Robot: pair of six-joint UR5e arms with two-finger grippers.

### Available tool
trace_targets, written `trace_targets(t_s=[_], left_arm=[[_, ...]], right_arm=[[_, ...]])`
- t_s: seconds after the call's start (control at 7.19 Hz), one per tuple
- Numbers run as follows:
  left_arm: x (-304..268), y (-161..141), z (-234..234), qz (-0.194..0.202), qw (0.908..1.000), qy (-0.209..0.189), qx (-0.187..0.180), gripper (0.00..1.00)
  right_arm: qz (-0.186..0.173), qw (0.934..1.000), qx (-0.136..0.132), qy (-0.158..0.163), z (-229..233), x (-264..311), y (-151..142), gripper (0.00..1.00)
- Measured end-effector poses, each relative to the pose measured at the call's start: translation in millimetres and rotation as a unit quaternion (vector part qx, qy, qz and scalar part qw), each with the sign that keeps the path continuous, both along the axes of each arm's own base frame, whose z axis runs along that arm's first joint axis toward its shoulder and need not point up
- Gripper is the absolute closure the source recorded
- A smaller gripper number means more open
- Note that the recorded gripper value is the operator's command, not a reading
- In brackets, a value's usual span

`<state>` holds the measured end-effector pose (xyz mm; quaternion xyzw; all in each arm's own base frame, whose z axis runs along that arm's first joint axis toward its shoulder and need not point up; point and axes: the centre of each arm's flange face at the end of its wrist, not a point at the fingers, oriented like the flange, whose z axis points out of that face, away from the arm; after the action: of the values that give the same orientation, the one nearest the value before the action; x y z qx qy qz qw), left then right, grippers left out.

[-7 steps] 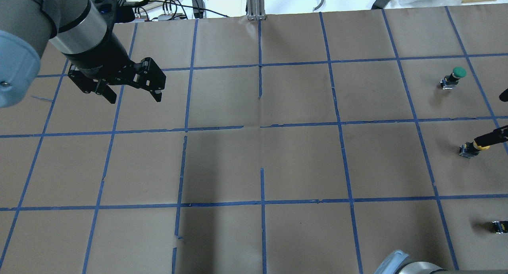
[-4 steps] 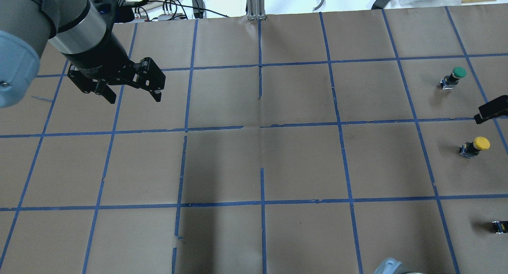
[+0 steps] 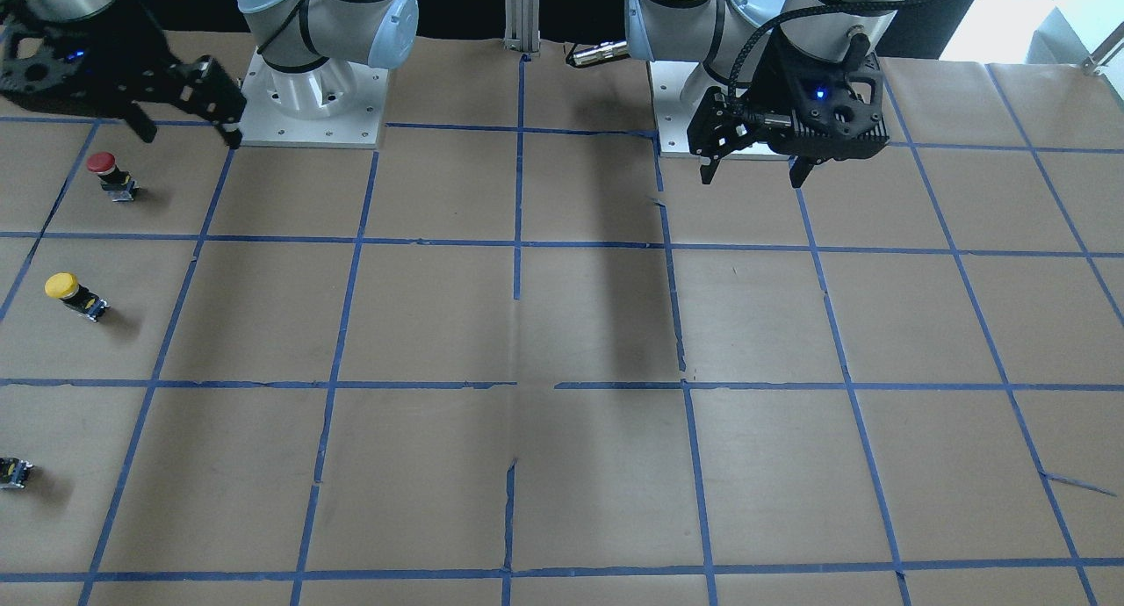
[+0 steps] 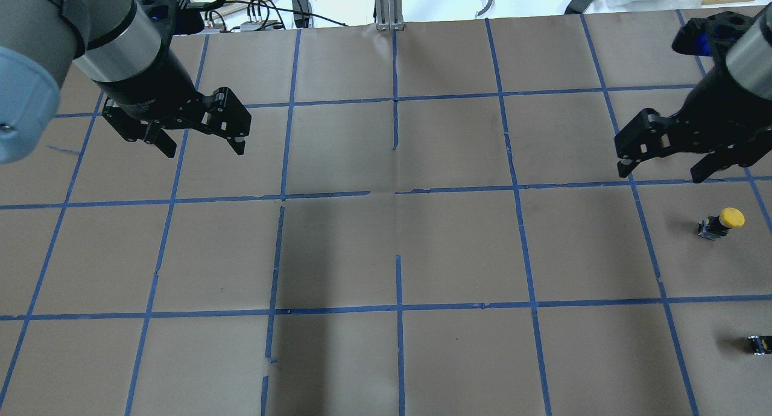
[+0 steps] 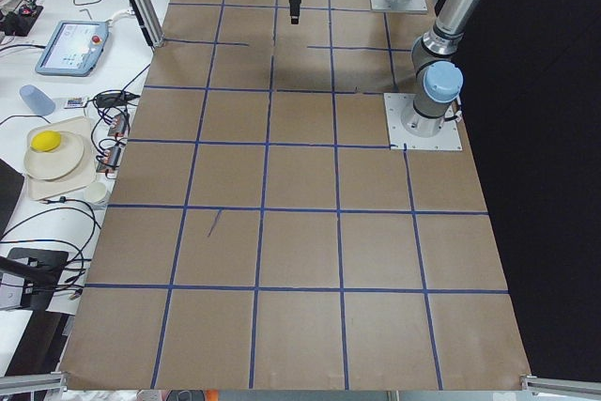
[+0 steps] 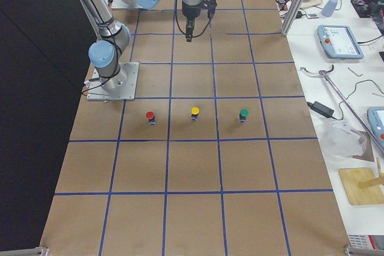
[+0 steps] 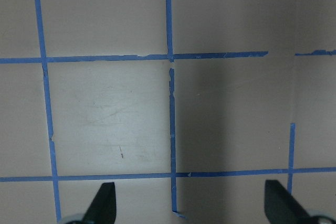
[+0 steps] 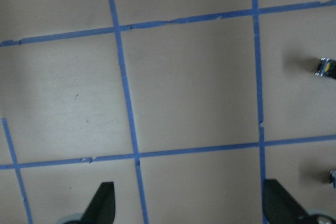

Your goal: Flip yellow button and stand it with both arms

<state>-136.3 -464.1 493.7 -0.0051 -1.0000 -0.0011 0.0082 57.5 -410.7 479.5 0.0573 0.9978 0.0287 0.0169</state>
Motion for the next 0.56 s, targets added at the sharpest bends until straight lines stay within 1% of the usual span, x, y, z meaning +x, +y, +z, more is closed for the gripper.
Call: trace_targets(t_s=[0.14,0.28,0.56], left_arm=[[0.2,0.0,0.0,0.000,1.0000,0.000,0.000,0.00],[0.8,-0.1,0.0,0.000,1.0000,0.000,0.000,0.00],[1.3,-0.3,0.1,-0.001,1.0000,0.000,0.000,0.00]], right_arm=[[0.001,1.0000,0.007,0.007,2.7,33.3,13.9,0.00],[0.008,0.9999,0.009,0.011,0.7,51.2,18.1,0.00],[0.016,0.9998,-0.001,0.012,4.0,60.3,7.4,0.00]])
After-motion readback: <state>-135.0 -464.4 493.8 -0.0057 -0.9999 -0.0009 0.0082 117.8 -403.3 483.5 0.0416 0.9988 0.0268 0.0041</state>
